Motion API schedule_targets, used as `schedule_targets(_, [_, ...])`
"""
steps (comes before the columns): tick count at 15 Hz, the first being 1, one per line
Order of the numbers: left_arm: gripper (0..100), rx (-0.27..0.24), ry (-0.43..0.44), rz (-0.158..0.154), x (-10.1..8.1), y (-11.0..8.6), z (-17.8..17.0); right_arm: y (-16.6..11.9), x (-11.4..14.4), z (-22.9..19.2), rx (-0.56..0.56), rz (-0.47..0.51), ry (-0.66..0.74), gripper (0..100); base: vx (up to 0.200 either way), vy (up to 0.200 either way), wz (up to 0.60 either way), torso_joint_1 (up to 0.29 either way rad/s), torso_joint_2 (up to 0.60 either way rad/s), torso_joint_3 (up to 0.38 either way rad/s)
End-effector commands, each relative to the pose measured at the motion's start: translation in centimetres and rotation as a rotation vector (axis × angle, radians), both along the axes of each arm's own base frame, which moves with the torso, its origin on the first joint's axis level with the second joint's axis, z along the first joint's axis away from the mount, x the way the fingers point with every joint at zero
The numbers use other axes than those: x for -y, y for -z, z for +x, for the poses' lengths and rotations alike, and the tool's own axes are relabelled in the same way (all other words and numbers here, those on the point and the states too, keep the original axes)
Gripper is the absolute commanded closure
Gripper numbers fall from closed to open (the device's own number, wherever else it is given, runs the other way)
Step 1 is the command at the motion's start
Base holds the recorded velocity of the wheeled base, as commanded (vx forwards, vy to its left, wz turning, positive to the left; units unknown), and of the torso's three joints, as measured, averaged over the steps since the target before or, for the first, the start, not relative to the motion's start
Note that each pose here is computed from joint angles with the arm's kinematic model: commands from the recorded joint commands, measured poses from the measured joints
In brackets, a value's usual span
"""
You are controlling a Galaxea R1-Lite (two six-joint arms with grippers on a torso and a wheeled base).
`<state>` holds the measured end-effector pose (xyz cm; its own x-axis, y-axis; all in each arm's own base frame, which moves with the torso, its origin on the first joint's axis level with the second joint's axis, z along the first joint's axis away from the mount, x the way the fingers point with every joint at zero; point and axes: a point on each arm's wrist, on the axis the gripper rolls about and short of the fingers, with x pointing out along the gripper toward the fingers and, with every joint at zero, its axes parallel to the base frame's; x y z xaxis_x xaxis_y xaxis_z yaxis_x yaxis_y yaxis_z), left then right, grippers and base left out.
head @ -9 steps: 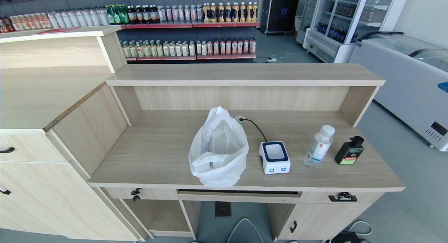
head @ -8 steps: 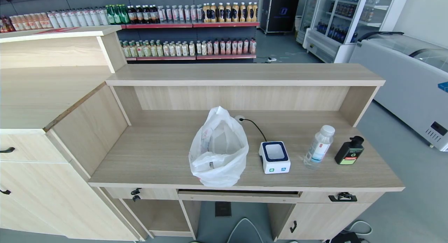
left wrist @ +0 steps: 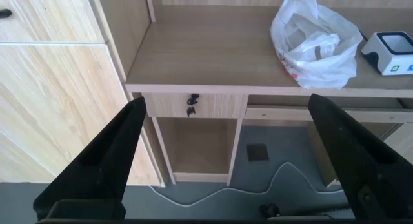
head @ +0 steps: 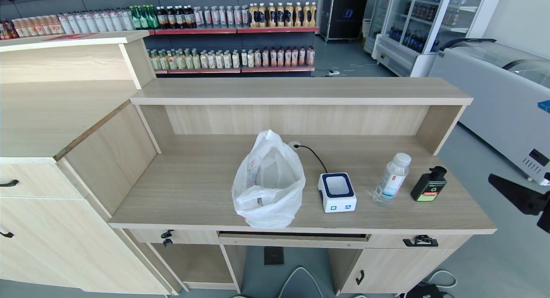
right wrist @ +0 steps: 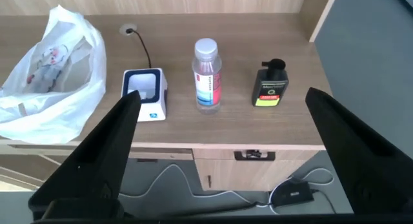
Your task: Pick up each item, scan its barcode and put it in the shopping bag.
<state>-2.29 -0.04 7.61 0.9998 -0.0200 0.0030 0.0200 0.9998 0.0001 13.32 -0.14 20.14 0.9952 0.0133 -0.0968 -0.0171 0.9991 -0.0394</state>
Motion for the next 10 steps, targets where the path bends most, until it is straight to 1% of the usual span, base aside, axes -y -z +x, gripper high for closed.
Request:
schedule_targets(1, [0, -0.001, 0.001, 0.0, 0.0, 0.0, 0.0, 5.3, 0.9, 7.1, -0.166, 0.019, 0.005, 0, 0.0, 0.0, 0.0, 0.0, 0.0, 0.0])
schedule_targets(2, [0, -0.001, 0.0, 0.0, 0.0, 0.0, 0.0, 6.1, 1.2, 7.9, -0.18, 0.018, 0.016, 0, 0.0, 0.0, 0.0, 0.0, 0.0, 0.0])
schedule_targets(3, [0, 0.0, 0.0, 0.0, 0.0, 0.0, 0.0, 7.9, 2.1, 9.9, -0.215, 0.014, 0.046, 0, 0.0, 0.0, 0.0, 0.0, 0.0, 0.0])
schedule_targets(4, [0, 0.0, 0.0, 0.0, 0.0, 0.0, 0.0, 8.7, 2.4, 10.7, -0.224, 0.001, 0.052, 0, 0.0, 0.0, 0.0, 0.0, 0.0, 0.0])
schedule_targets(5, [0, -0.001, 0.001, 0.0, 0.0, 0.0, 0.0, 9.9, 2.9, 12.1, -0.247, -0.044, 0.056, 0, 0.0, 0.0, 0.0, 0.0, 0.0, 0.0])
schedule_targets(7, [0, 0.0, 0.0, 0.0, 0.0, 0.0, 0.0, 11.4, 3.2, 13.9, -0.24, -0.074, 0.051, 0, 0.0, 0.0, 0.0, 0.0, 0.0, 0.0])
schedule_targets(10, [0, 0.0, 0.001, 0.0, 0.0, 0.0, 0.0, 12.8, 3.4, 15.8, -0.241, -0.135, 0.038, 0, 0.0, 0.0, 0.0, 0.0, 0.0, 0.0])
